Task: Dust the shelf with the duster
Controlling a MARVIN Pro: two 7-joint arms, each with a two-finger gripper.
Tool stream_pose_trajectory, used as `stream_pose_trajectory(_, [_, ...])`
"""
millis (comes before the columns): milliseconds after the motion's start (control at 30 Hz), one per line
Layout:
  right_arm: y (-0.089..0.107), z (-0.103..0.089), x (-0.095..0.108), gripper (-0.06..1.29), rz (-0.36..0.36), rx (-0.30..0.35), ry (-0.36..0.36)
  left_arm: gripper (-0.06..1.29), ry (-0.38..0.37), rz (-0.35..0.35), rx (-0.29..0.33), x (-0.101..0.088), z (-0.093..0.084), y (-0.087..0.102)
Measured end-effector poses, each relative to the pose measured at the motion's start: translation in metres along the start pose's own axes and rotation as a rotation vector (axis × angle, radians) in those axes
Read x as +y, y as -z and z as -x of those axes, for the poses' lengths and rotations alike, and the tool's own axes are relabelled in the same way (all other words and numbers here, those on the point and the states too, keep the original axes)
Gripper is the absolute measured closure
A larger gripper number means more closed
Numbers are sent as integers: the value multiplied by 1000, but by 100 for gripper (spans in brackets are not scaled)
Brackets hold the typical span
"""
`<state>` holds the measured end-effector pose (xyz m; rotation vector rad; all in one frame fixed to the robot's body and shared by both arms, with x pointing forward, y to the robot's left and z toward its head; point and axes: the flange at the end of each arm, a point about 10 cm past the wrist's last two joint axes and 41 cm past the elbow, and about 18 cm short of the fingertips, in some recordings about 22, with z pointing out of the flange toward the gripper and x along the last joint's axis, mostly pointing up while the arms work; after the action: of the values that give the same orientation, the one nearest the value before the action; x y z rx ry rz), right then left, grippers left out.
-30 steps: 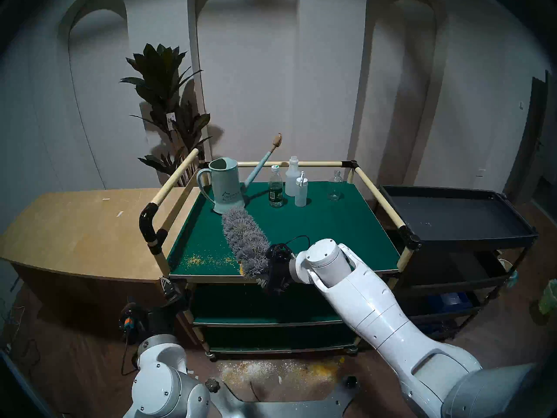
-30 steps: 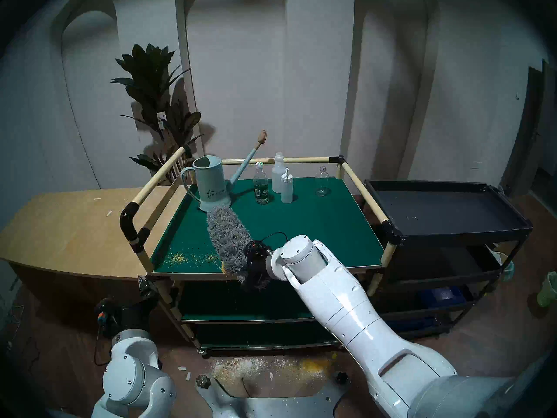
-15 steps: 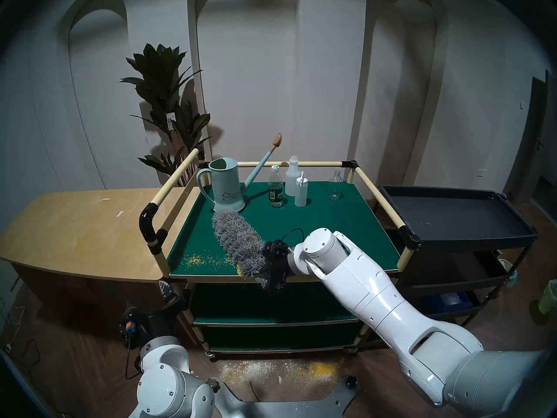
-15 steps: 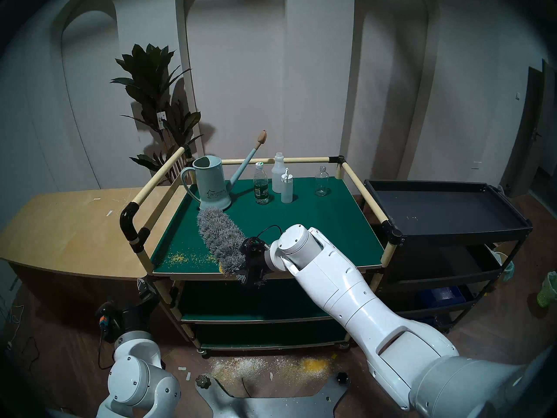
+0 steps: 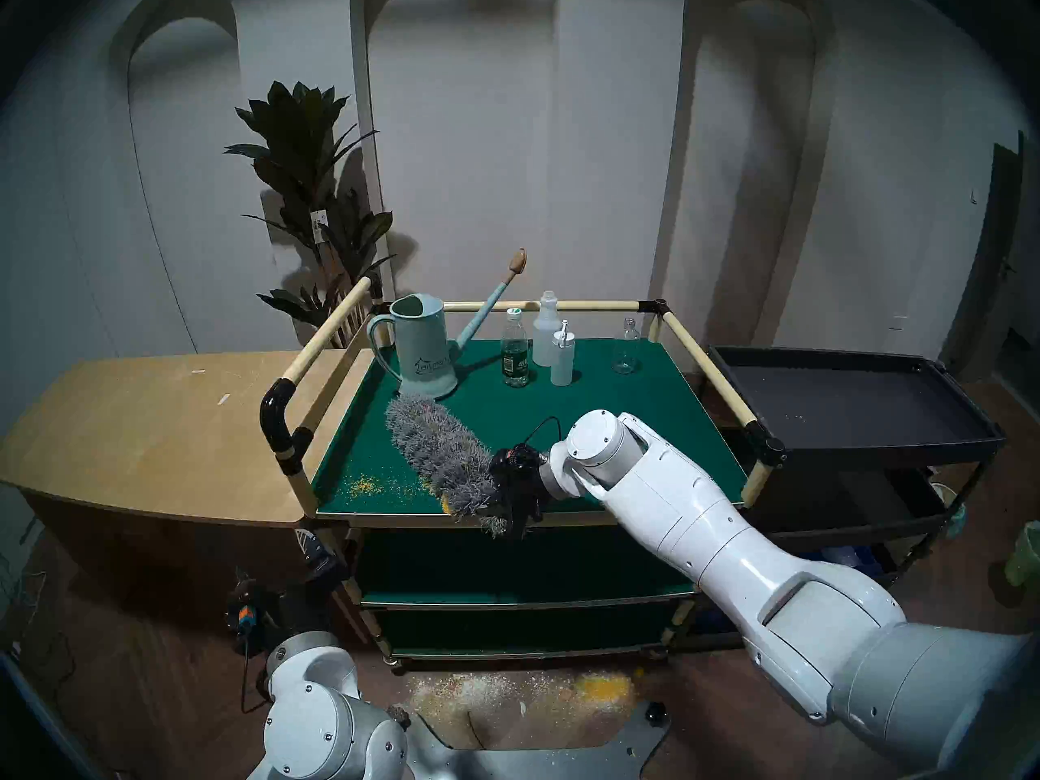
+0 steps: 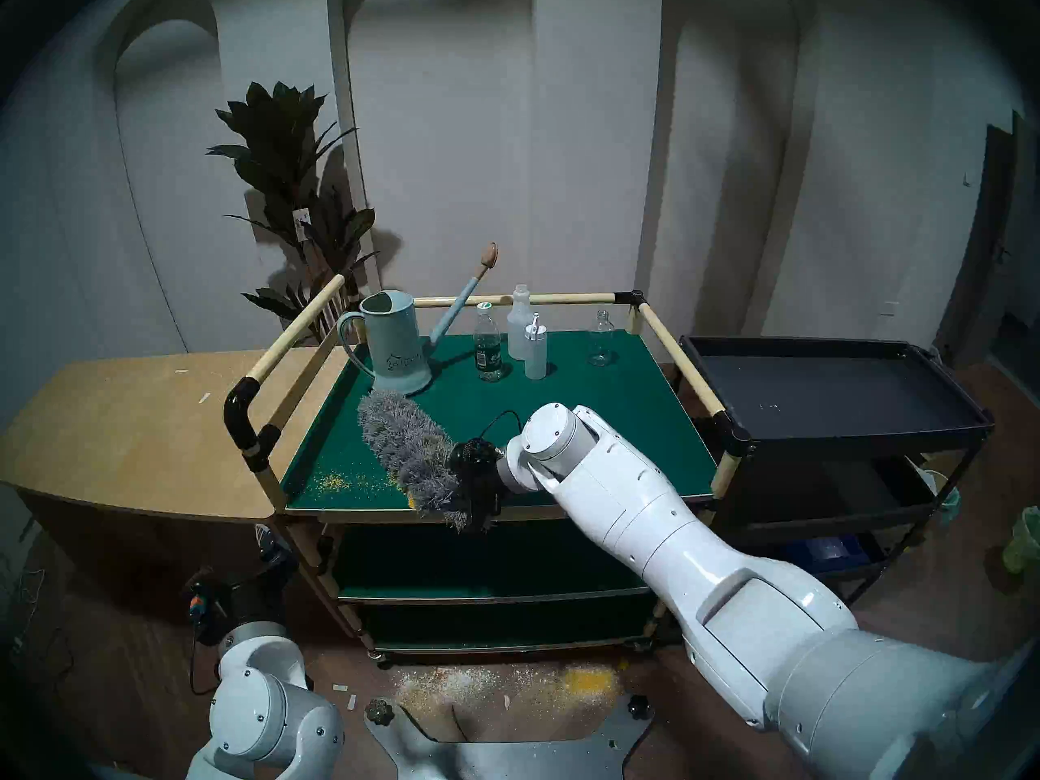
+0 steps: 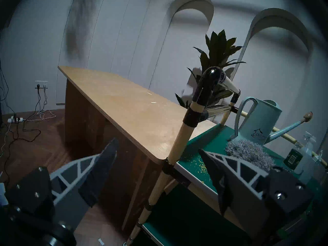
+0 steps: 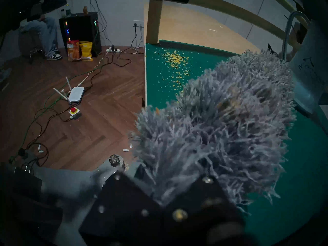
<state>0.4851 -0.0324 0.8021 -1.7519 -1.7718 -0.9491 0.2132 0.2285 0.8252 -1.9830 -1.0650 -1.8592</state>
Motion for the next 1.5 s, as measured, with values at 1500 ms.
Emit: stream_pose_trajectory(1500, [-5,-6,14,124,-183,25,312,-2,62,-116,-9,-11,29,23])
